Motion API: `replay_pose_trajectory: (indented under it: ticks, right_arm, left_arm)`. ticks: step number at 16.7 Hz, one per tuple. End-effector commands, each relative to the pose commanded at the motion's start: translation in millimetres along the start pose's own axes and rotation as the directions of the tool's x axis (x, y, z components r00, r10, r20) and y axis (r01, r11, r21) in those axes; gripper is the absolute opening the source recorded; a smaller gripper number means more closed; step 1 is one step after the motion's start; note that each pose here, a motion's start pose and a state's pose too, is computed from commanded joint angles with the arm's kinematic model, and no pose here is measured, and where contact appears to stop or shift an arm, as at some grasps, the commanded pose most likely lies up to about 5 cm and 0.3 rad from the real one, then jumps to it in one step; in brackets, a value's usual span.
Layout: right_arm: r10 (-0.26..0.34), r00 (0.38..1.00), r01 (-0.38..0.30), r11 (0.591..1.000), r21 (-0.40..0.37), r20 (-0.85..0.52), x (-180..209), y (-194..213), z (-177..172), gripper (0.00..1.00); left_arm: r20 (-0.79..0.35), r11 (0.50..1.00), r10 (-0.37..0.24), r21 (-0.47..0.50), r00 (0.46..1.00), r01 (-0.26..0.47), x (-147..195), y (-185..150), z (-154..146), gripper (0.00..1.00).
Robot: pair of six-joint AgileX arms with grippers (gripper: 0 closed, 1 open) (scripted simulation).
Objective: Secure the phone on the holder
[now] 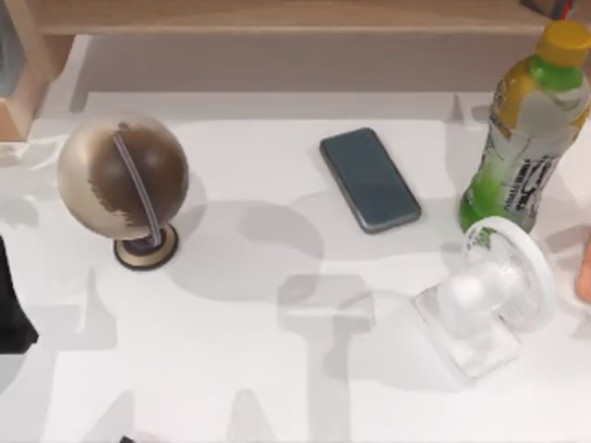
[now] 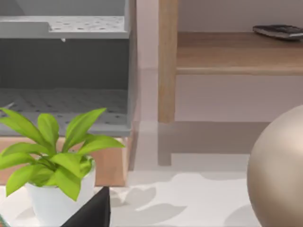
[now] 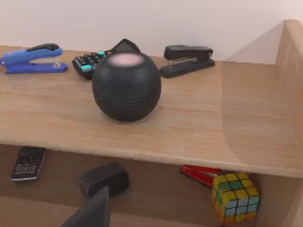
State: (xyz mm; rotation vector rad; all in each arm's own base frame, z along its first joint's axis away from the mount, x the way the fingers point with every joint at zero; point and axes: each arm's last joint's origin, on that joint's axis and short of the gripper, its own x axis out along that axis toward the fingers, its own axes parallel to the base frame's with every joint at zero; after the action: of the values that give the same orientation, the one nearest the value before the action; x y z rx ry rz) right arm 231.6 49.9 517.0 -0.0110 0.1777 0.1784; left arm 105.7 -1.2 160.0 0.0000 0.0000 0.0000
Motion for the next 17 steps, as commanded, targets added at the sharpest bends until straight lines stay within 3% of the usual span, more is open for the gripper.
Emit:
replay_pose_trajectory:
  ticks: [4, 8, 10, 12, 17]
  right_arm:
    - [0.048, 0.993, -0.049, 0.999, 0.000, -0.108, 59.9, 15.5, 8.6, 1.00]
    - [0.088, 0.925, -0.099, 0.995, -0.011, -0.370, 172.7, 43.8, -36.3, 1.00]
    - [0.103, 0.834, -0.129, 0.992, -0.011, -0.542, 228.8, 65.9, -86.8, 1.00]
    - [0.102, 0.704, -0.154, 0.988, -0.010, -0.703, 273.0, 90.6, -148.5, 1.00]
    - [0.046, 0.381, -0.173, 0.985, -0.022, -0.923, 313.8, 134.0, -265.7, 1.00]
  left_arm:
    - [0.000, 1.000, 0.000, 0.000, 1.000, 0.000, 0.0, 0.0, 0.0, 1.00]
    - [0.000, 1.000, 0.000, 0.000, 1.000, 0.000, 0.0, 0.0, 0.0, 1.00]
    - [0.000, 1.000, 0.000, 0.000, 1.000, 0.000, 0.0, 0.0, 0.0, 1.00]
    - [0.000, 1.000, 0.000, 0.000, 1.000, 0.000, 0.0, 0.0, 0.0, 1.00]
    - [0.000, 1.000, 0.000, 0.000, 1.000, 0.000, 0.0, 0.0, 0.0, 1.00]
